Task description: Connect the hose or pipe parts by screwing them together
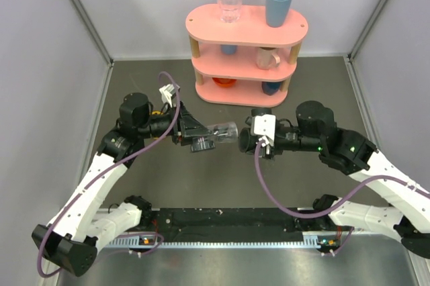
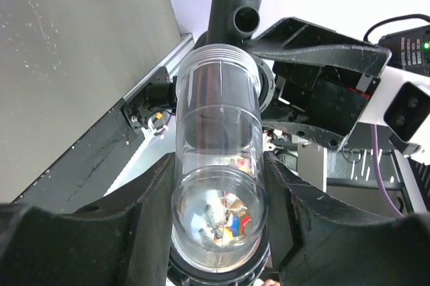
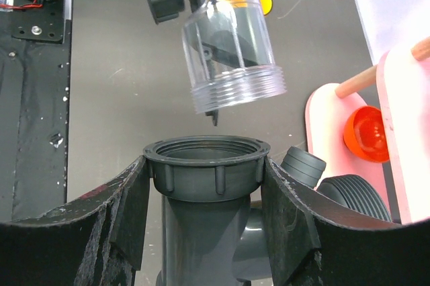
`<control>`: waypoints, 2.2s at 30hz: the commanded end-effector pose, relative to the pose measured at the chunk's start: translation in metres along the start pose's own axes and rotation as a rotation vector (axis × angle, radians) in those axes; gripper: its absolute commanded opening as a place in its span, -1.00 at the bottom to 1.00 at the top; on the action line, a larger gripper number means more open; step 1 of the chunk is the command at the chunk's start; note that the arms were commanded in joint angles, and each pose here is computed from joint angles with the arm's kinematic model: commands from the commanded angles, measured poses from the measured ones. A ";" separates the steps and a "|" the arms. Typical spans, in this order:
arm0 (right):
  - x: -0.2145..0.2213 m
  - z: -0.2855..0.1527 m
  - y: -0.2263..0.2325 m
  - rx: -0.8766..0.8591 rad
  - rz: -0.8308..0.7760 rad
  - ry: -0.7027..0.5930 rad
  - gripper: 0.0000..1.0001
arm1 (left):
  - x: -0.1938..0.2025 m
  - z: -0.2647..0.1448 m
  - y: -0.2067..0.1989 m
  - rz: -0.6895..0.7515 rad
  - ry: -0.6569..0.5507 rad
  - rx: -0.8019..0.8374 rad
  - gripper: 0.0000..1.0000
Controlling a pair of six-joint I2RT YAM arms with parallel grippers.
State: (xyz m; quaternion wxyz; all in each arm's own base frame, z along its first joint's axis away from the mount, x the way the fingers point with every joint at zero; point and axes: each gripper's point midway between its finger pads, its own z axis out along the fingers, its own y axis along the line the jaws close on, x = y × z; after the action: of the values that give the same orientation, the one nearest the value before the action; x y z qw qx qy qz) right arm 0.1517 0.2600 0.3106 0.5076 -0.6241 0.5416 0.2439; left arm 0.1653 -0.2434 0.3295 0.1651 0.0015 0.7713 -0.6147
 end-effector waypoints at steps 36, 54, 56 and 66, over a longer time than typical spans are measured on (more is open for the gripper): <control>-0.028 0.014 -0.018 0.051 -0.124 0.010 -0.91 | 0.008 0.023 -0.014 0.040 0.148 0.070 -1.00; -0.030 0.027 -0.014 -0.003 -0.037 0.034 -1.00 | 0.013 0.043 0.035 0.147 0.197 -0.040 -1.00; -0.031 0.029 -0.011 -0.020 -0.031 0.032 -1.00 | 0.012 0.046 0.036 0.180 0.203 -0.037 -1.00; -0.030 0.045 -0.003 -0.099 0.054 0.028 -1.00 | 0.012 0.051 0.026 0.458 0.176 0.041 -1.00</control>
State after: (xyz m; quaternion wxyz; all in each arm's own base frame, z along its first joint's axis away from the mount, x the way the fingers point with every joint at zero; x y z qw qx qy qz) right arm 0.1629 0.2619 0.2503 0.3730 -0.6579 0.6310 0.1732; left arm 0.1649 -0.2769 0.2737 0.1366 0.1519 0.7927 -0.5743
